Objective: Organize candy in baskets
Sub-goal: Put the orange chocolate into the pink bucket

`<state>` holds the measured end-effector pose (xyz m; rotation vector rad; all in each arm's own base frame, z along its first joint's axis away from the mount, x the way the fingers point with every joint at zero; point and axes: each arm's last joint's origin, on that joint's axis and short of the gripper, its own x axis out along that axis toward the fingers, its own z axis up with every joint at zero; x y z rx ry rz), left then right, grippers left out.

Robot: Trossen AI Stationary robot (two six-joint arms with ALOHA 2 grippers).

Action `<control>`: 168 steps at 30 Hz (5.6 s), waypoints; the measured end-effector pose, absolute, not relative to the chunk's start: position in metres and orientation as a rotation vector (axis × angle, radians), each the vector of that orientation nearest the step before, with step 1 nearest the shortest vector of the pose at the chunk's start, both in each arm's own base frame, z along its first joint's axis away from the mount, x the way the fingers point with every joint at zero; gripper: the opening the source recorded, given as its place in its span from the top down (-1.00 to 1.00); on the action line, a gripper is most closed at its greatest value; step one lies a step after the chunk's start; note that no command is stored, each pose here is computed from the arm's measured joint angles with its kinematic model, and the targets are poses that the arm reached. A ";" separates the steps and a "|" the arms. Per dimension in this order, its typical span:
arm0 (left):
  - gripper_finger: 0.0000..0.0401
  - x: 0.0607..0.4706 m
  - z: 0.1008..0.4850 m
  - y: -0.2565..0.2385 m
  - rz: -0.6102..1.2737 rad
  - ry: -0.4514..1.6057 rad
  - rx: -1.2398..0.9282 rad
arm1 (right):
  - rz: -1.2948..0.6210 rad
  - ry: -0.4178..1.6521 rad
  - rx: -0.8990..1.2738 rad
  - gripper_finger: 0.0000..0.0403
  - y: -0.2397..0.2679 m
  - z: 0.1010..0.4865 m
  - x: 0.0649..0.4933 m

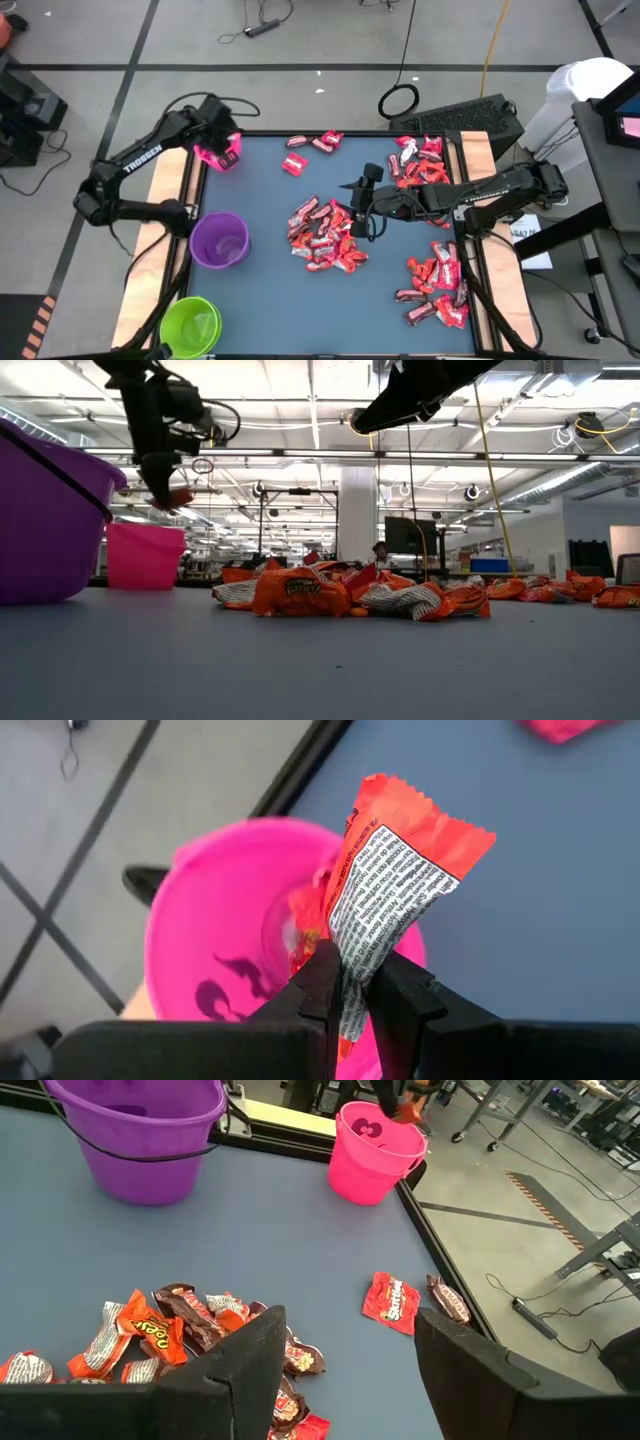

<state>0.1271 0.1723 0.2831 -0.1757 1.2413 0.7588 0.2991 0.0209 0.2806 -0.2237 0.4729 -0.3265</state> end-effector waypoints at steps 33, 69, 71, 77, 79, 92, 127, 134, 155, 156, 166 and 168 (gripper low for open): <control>0.07 0.168 0.325 0.121 0.351 0.836 -0.215 | -0.326 0.472 -0.224 -0.04 0.021 0.281 0.299; 0.07 0.284 0.207 0.005 0.132 0.869 -0.058 | -0.313 0.403 -0.303 -0.04 0.021 0.288 0.303; 0.07 0.289 0.194 0.003 0.158 0.912 -0.066 | -0.314 0.402 -0.301 -0.04 0.021 0.289 0.303; 0.07 0.298 0.166 0.001 0.273 0.991 -0.041 | -0.325 0.378 -0.247 -0.04 0.021 0.290 0.303; 0.07 0.301 0.160 0.001 0.290 0.994 -0.026 | -0.326 0.374 -0.245 -0.04 0.021 0.290 0.303; 0.07 0.307 0.157 -0.001 0.239 0.968 -0.025 | -0.325 0.373 -0.246 -0.04 0.021 0.290 0.303; 0.93 0.285 0.208 -0.009 0.225 0.887 0.094 | -0.326 0.373 -0.246 -0.04 0.021 0.290 0.303; 0.93 0.251 0.255 -0.001 0.254 0.768 0.103 | -0.327 0.372 -0.238 -0.04 0.021 0.290 0.303; 0.93 0.156 0.296 0.079 0.889 0.837 0.119 | -0.326 0.372 -0.240 -0.04 0.021 0.290 0.303; 0.93 0.153 0.295 0.083 0.918 0.850 0.106 | -0.327 0.372 -0.240 -0.04 0.021 0.290 0.303; 0.93 0.124 0.274 0.120 1.151 0.967 0.013 | -0.328 0.371 -0.235 -0.04 0.021 0.290 0.303; 0.93 0.121 0.271 0.124 1.177 0.964 0.001 | -0.328 0.371 -0.237 -0.04 0.021 0.290 0.303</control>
